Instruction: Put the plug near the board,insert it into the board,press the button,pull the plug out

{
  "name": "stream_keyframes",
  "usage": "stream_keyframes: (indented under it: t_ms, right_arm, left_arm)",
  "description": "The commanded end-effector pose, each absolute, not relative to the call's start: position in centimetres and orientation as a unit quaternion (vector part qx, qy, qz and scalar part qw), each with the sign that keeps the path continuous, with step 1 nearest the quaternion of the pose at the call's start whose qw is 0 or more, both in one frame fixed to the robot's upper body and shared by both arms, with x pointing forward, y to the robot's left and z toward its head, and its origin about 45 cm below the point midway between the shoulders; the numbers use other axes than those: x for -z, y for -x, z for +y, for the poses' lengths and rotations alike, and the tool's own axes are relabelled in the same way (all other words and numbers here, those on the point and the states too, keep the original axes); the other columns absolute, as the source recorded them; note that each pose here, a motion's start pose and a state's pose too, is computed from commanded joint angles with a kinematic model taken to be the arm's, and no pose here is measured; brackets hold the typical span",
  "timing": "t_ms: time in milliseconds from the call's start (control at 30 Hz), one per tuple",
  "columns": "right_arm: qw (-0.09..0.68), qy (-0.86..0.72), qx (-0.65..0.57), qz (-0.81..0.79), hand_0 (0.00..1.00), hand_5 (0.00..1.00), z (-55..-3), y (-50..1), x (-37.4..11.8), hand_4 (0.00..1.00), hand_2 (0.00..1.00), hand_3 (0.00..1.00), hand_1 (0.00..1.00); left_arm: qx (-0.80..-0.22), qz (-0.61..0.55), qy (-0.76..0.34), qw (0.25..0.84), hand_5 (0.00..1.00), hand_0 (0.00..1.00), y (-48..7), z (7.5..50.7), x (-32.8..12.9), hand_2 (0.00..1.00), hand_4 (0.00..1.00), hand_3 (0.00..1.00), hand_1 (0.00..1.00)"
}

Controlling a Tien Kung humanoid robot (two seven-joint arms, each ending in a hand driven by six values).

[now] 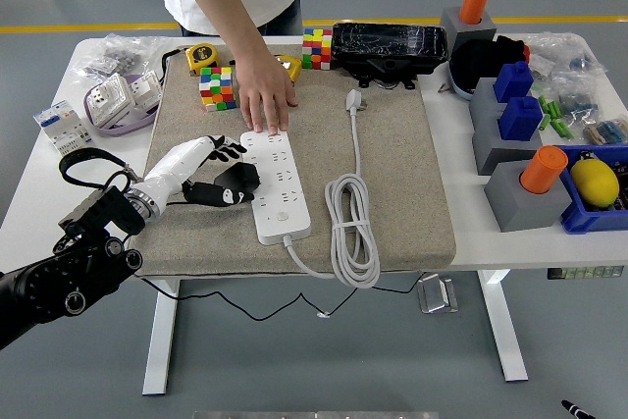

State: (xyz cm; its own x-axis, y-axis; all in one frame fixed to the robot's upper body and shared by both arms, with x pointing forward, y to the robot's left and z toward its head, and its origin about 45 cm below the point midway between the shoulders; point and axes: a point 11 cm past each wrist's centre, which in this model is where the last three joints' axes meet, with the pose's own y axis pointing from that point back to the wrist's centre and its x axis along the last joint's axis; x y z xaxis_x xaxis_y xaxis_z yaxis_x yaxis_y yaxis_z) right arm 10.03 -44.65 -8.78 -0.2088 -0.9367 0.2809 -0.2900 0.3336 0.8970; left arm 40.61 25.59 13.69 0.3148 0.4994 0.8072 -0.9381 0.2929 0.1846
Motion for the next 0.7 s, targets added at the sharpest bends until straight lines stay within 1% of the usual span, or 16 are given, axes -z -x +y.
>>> stream_keyframes:
  t_ms: [33, 67, 233, 267, 367, 433, 467, 633, 667, 700]
  right_arm:
    - [0.443, -0.448, 0.365, -0.686, 0.601, 0.489, -44.6, -10.1, 8.8, 0.947, 0.637, 0.552, 0.642]
    - [0.443, -0.448, 0.364, -0.686, 0.601, 0.488, -44.6, -10.1, 8.8, 0.947, 0.637, 0.553, 0.642]
    - [0.443, -0.45, 0.362, -0.685, 0.601, 0.488, -44.7, -10.3, 8.7, 0.947, 0.637, 0.553, 0.642]
    - [0.444, -0.45, 0.362, -0.685, 0.601, 0.488, -44.7, -10.3, 8.7, 0.948, 0.637, 0.553, 0.642]
    - [0.444, -0.45, 0.362, -0.685, 0.601, 0.488, -44.7, -10.2, 8.7, 0.948, 0.637, 0.553, 0.642]
    - [0.445, -0.45, 0.362, -0.685, 0.601, 0.488, -44.7, -10.2, 8.7, 0.948, 0.637, 0.553, 0.642]
    - [0.445, -0.45, 0.361, -0.685, 0.601, 0.49, -44.8, -10.2, 8.7, 0.95, 0.639, 0.553, 0.642]
    - [0.447, -0.449, 0.362, -0.684, 0.601, 0.49, -44.8, -10.0, 8.7, 0.95, 0.639, 0.553, 0.642]
    - [0.447, -0.449, 0.362, -0.684, 0.601, 0.491, -44.8, -10.0, 8.7, 0.95, 0.638, 0.552, 0.642]
    - [0.448, -0.45, 0.362, -0.683, 0.601, 0.491, -44.7, -10.0, 8.7, 0.95, 0.638, 0.552, 0.642]
  left_arm:
    - [-0.492, -0.322, -0.335, 0.736, 0.363, 0.689, -40.6, 25.6, -13.9, 0.713, 0.998, 0.735, 0.705]
    - [-0.495, -0.322, -0.331, 0.736, 0.411, 0.681, -40.6, 25.6, -14.0, 0.714, 0.998, 0.737, 0.704]
    - [-0.547, -0.307, -0.264, 0.733, 0.411, 0.681, -39.9, 25.4, -16.0, 0.714, 0.998, 0.737, 0.704]
    - [-0.557, -0.306, -0.25, 0.731, 0.49, 0.678, -39.7, 25.3, -16.4, 0.712, 0.998, 0.737, 0.698]
    - [-0.576, -0.305, -0.227, 0.724, 0.49, 0.678, -39.1, 25.2, -17.2, 0.712, 0.998, 0.737, 0.698]
    - [-0.581, -0.302, -0.227, 0.721, 0.49, 0.678, -38.5, 25.0, -17.3, 0.712, 0.998, 0.737, 0.698]
    - [-0.581, -0.301, -0.23, 0.721, 0.499, 0.705, -38.1, 24.9, -17.2, 0.746, 0.977, 0.75, 0.738]
    - [-0.575, -0.29, -0.262, 0.719, 0.499, 0.705, -35.9, 24.4, -15.7, 0.746, 0.977, 0.75, 0.738]
    - [-0.574, -0.289, -0.265, 0.719, 0.517, 0.782, -35.6, 24.3, -15.4, 0.785, 0.951, 0.772, 0.801]
    - [-0.574, -0.288, -0.267, 0.719, 0.517, 0.782, -35.2, 24.2, -15.2, 0.785, 0.951, 0.772, 0.801]
